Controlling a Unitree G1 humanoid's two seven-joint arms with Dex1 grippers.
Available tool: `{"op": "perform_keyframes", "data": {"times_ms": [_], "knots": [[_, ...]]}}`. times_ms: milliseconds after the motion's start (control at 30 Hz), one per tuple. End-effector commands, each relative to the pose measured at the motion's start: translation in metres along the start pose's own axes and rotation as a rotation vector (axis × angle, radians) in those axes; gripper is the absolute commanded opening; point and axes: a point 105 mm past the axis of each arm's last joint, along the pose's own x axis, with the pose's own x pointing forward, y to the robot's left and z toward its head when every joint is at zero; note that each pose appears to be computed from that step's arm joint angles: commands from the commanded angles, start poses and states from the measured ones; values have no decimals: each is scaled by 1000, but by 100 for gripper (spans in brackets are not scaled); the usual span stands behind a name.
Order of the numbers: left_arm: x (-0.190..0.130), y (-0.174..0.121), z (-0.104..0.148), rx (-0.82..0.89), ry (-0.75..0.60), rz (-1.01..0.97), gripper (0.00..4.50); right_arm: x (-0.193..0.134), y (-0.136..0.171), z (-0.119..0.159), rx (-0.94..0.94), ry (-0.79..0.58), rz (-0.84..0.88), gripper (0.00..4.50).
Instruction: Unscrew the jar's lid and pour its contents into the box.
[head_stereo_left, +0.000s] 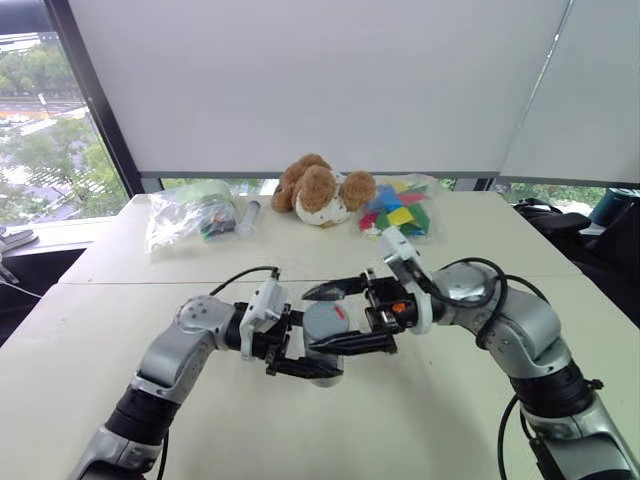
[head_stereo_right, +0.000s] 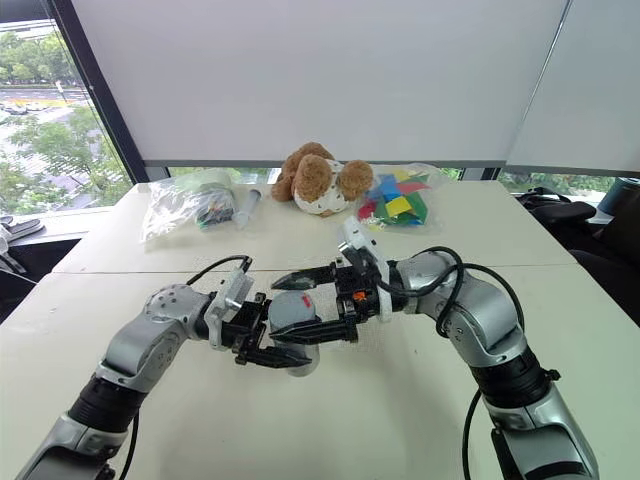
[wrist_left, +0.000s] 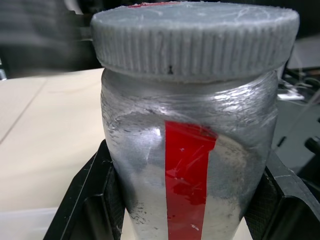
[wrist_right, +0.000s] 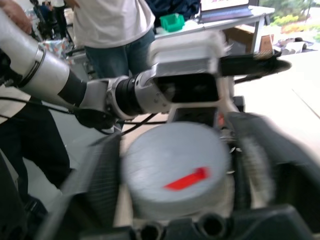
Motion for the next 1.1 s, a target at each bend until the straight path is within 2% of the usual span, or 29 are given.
{"op": "perform_keyframes", "data": {"times_ms": [33,200,267,367,467,667,1100], "knots": [[-5,-1,6,26,6,22,233,-9,-4,15,-69,-62,-59,438],[-21,5,-1,4,40,124,233,-21,-12,20,-116,-93,-173,438],[-30,20,-2,11,54,242,233,-22,-11,19,-103,-97,-209,438],[-34,33,-1,-12,35,339,233,-17,-13,20,-85,-119,-284,438],[-28,42,-5,-29,44,416,233,3,-16,14,-75,-118,-339,438],[-16,41,-6,-43,36,396,233,16,-30,3,-74,-73,-404,438],[-10,36,-2,-33,21,343,233,7,-50,-8,-85,-29,-429,438]]}}
